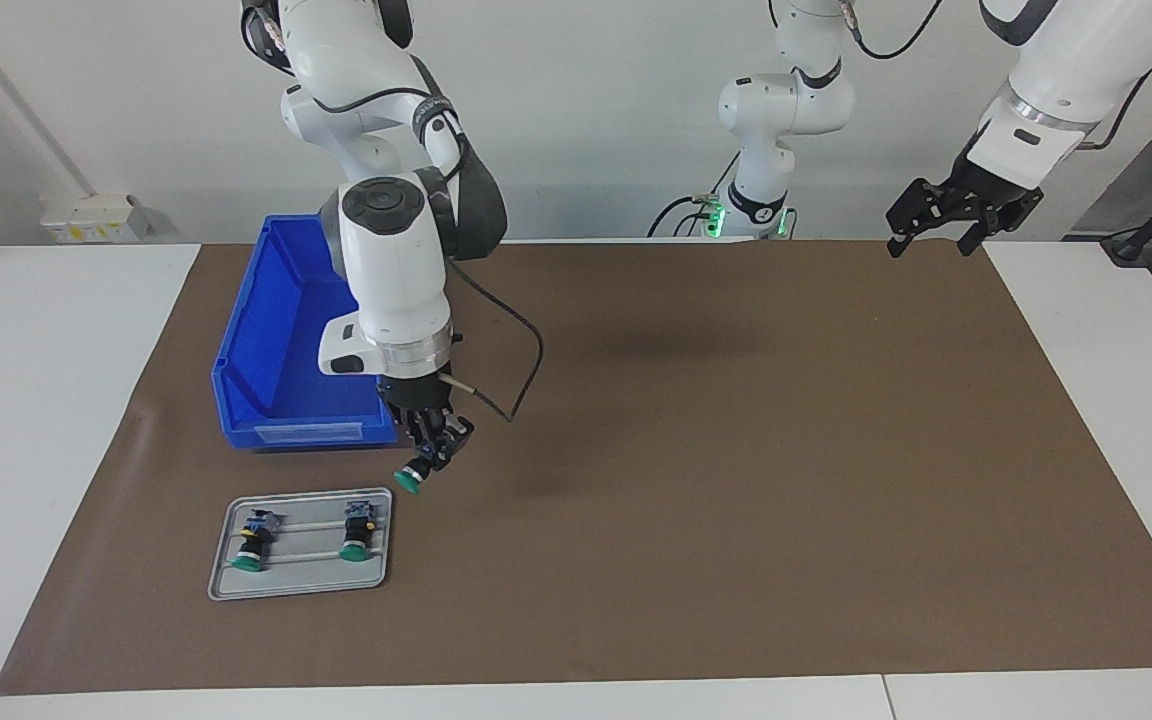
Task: Place and press button with both arms
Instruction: 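Lift the button with the right gripper and carry it toward the table center, then lower the button onto the table, open the right gripper and withdraw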
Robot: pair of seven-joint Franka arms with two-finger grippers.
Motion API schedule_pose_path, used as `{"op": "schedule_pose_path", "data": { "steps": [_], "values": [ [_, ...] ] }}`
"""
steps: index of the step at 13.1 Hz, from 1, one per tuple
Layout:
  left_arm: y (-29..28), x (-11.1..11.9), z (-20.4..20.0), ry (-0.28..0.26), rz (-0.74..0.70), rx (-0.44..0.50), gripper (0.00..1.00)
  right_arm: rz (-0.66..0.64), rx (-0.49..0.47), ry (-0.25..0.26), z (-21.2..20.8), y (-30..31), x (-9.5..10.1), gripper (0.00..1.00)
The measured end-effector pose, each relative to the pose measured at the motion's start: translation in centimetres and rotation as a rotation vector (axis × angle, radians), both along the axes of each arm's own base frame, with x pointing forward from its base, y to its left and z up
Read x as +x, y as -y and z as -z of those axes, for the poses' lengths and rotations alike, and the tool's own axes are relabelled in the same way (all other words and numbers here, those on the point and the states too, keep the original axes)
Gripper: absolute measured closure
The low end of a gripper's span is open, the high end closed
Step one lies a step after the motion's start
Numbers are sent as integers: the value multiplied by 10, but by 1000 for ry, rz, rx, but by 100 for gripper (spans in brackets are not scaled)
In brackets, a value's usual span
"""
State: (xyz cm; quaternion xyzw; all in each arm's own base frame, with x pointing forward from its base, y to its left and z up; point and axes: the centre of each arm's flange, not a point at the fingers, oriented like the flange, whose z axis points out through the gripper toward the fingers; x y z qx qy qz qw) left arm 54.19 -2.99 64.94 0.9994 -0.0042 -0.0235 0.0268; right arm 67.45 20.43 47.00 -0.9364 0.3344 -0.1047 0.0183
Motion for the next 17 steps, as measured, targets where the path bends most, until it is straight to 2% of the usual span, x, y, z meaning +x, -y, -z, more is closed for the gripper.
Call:
{"op": "schedule_pose_path", "data": {
  "steps": [2,3,4,6,7,9,13,16,17],
  "values": [
    [0,0,0,0,0,0,0,25,2,2,0,-4,-1,67],
    [0,0,0,0,0,0,0,44,-29,18,-2,-23,-9,67],
    [0,0,0,0,0,0,0,-1,-57,25,-9,-35,-15,67],
    [0,0,0,0,0,0,0,-30,-71,31,-28,-14,-15,67],
    [0,0,0,0,0,0,0,-3,-60,34,-33,-8,-15,67],
    [0,0,0,0,0,0,0,166,10,43,-37,-37,-26,67],
    [0,0,0,0,0,0,0,544,217,22,-23,-155,-76,67],
    [0,0,0,0,0,0,0,729,234,-7,21,-232,-116,67],
    [0,0,0,0,0,0,0,768,208,5,40,-253,-130,67]
  ]
}}
